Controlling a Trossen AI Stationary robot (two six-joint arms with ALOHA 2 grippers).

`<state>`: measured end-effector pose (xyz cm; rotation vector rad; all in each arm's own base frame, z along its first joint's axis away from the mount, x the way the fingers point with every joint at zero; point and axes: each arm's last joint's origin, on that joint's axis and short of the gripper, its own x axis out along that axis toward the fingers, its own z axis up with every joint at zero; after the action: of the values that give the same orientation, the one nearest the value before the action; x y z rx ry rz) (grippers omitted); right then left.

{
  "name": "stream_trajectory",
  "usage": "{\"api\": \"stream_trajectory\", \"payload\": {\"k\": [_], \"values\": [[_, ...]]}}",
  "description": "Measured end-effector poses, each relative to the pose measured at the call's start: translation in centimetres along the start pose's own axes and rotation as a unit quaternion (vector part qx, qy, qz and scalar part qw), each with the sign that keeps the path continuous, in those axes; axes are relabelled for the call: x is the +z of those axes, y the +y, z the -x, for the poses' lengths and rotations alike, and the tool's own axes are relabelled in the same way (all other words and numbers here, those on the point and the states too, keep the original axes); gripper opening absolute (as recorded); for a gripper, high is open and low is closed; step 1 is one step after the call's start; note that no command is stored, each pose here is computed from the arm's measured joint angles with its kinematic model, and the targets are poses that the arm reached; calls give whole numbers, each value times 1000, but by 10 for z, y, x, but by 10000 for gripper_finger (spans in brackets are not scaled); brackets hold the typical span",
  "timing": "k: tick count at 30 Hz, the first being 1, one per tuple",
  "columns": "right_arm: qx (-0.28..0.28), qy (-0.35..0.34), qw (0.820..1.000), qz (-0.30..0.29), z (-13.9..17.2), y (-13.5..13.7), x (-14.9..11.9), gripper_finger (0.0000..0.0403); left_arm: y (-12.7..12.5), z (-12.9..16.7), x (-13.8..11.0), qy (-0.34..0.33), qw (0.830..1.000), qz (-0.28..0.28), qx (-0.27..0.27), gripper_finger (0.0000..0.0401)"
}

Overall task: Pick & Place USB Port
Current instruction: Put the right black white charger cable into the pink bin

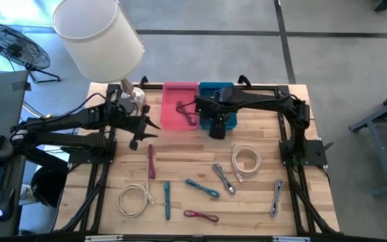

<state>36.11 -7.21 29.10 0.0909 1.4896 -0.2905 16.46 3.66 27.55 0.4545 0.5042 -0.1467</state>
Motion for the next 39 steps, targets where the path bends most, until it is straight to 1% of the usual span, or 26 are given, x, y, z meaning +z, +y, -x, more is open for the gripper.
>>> {"api": "stream_trajectory", "payload": {"k": [2,5,10,13,18,22,25,32,35,37,39], "values": [[45,24,999,-11,1,11,-5,186,1,-3,-1,7,1000,1,0,140],[87,63,994,-31,-1,33,-13,186,1,-8,-2,12,1000,4,-12,140],[114,122,985,-46,-10,78,-30,184,0,-13,-3,9,999,-1,-37,140],[123,157,977,-68,-14,103,-42,184,0,-15,-3,6,999,-4,-46,140],[86,194,969,-127,-16,137,-62,185,0,-18,-3,-1,998,-8,-62,140],[30,208,958,-196,-18,156,-78,184,-1,-20,-3,-12,997,-11,-79,140],[-5,212,950,-229,-18,168,-90,187,-1,-22,-2,-25,995,-18,-91,140],[-20,213,942,-260,-13,193,-109,184,-2,-29,-3,-41,990,-32,-134,140],[-17,207,936,-284,-3,195,-118,181,-3,-33,-5,-44,987,-33,-154,140],[-13,190,935,-300,7,195,-125,180,-4,-36,-6,-45,984,-34,-168,140],[-11,179,928,-326,17,190,-136,177,-4,-39,-7,-46,983,-35,-176,140]]}}
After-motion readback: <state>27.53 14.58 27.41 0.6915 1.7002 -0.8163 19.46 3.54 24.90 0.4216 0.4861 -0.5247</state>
